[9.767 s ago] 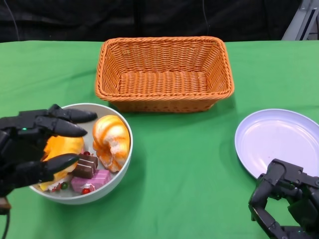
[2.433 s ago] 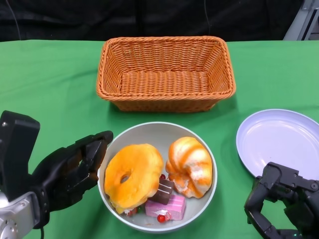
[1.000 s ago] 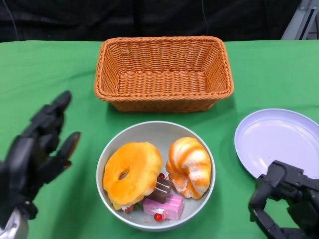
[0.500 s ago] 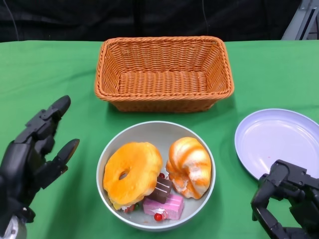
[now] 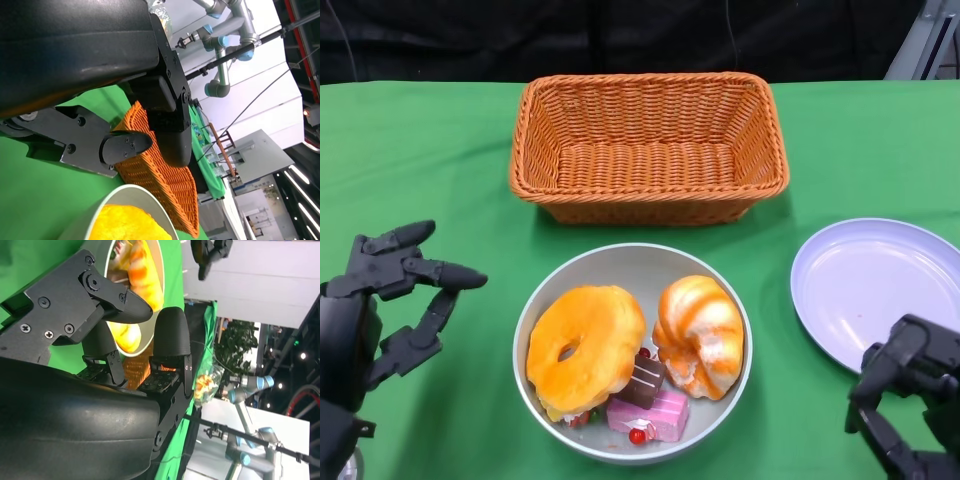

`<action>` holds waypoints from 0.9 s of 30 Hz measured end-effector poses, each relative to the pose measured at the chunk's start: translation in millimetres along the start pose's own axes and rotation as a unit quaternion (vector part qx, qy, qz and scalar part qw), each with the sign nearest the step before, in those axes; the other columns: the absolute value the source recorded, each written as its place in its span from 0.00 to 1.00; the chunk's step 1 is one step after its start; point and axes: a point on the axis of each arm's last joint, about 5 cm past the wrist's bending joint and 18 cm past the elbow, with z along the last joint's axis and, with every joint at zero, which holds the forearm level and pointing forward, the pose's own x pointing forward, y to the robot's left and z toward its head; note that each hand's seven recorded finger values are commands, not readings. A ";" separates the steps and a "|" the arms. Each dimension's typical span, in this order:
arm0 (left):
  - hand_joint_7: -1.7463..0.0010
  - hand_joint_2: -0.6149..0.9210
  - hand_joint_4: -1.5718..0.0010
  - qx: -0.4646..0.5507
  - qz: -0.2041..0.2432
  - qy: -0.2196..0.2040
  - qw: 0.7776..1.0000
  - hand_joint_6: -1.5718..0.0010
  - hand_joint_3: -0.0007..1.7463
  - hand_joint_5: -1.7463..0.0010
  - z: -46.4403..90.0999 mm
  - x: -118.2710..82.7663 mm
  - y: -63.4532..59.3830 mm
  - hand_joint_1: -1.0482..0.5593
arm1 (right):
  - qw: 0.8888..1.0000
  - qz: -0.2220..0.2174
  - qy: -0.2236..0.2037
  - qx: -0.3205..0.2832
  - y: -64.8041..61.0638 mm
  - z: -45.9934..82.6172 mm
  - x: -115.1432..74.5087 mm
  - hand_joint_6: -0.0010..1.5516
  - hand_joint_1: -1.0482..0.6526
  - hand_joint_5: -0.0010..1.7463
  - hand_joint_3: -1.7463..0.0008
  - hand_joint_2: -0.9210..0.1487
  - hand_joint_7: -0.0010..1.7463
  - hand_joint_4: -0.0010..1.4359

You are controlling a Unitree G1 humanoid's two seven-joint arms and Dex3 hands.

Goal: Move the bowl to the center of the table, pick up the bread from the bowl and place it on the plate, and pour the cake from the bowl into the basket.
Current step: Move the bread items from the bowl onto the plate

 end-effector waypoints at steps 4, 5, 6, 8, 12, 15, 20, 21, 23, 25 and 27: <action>0.42 0.81 0.43 -0.005 0.002 0.003 1.000 0.41 0.54 0.19 -1.8 -0.8 -1.1 0.64 | 1.000 0.001 0.000 0.004 -0.8 1.6 3.3 0.41 0.53 0.91 0.42 0.41 0.74 0.47; 0.41 0.81 0.44 -0.006 0.003 0.003 1.000 0.42 0.54 0.18 -2.0 -0.8 -1.2 0.64 | 1.000 0.002 0.000 0.003 -1.1 1.9 3.7 0.40 0.53 0.88 0.40 0.44 0.71 0.46; 0.40 0.81 0.45 -0.009 0.005 0.004 1.000 0.43 0.54 0.17 -2.4 -1.0 -1.3 0.64 | 1.000 0.006 -0.002 -0.004 -1.7 3.1 5.3 0.39 0.53 0.86 0.39 0.45 0.70 0.44; 0.39 0.81 0.46 -0.016 0.006 0.005 1.000 0.44 0.54 0.16 -3.3 -1.2 -2.2 0.63 | 0.999 0.024 -0.018 -0.027 -4.3 9.9 12.9 0.38 0.51 0.79 0.53 0.33 0.60 0.40; 0.38 0.81 0.47 -0.034 0.004 0.005 0.999 0.44 0.52 0.15 -4.7 1.2 -7.9 0.63 | 0.991 0.080 -0.063 -0.085 -9.7 30.5 36.1 0.42 0.48 0.59 0.91 0.05 0.34 0.38; 0.37 0.81 0.47 -0.037 0.003 0.007 0.999 0.44 0.53 0.15 -5.4 1.3 -9.7 0.63 | 0.987 0.098 -0.070 -0.107 -10.3 36.8 43.4 0.42 0.47 0.55 0.96 0.01 0.28 0.38; 0.36 0.80 0.48 -0.052 0.004 0.005 0.999 0.44 0.55 0.10 -5.9 1.0 -10.6 0.63 | 0.972 0.131 -0.083 -0.175 -8.4 49.2 56.3 0.43 0.45 0.39 1.00 0.03 0.16 0.40; 0.36 0.81 0.48 -0.053 0.005 0.005 0.999 0.45 0.55 0.09 -6.0 1.0 -11.0 0.62 | 0.970 0.134 -0.087 -0.184 -7.1 51.4 59.1 0.43 0.43 0.36 1.00 0.04 0.13 0.40; 0.35 0.81 0.48 -0.054 0.004 0.006 0.999 0.45 0.54 0.07 -6.1 1.2 -11.2 0.61 | 0.960 0.155 -0.098 -0.209 -1.4 57.0 68.1 0.44 0.40 0.32 1.00 0.04 0.09 0.41; 0.35 0.82 0.48 -0.055 0.002 0.007 0.998 0.46 0.54 0.06 -6.1 1.4 -11.8 0.61 | 0.952 0.168 -0.119 -0.225 3.0 62.8 76.8 0.44 0.39 0.30 1.00 0.04 0.08 0.41; 0.35 0.82 0.48 -0.055 0.002 0.009 0.998 0.46 0.53 0.05 -6.4 1.2 -11.6 0.61 | 0.945 0.179 -0.130 -0.239 6.4 66.4 83.4 0.44 0.35 0.29 1.00 0.03 0.07 0.41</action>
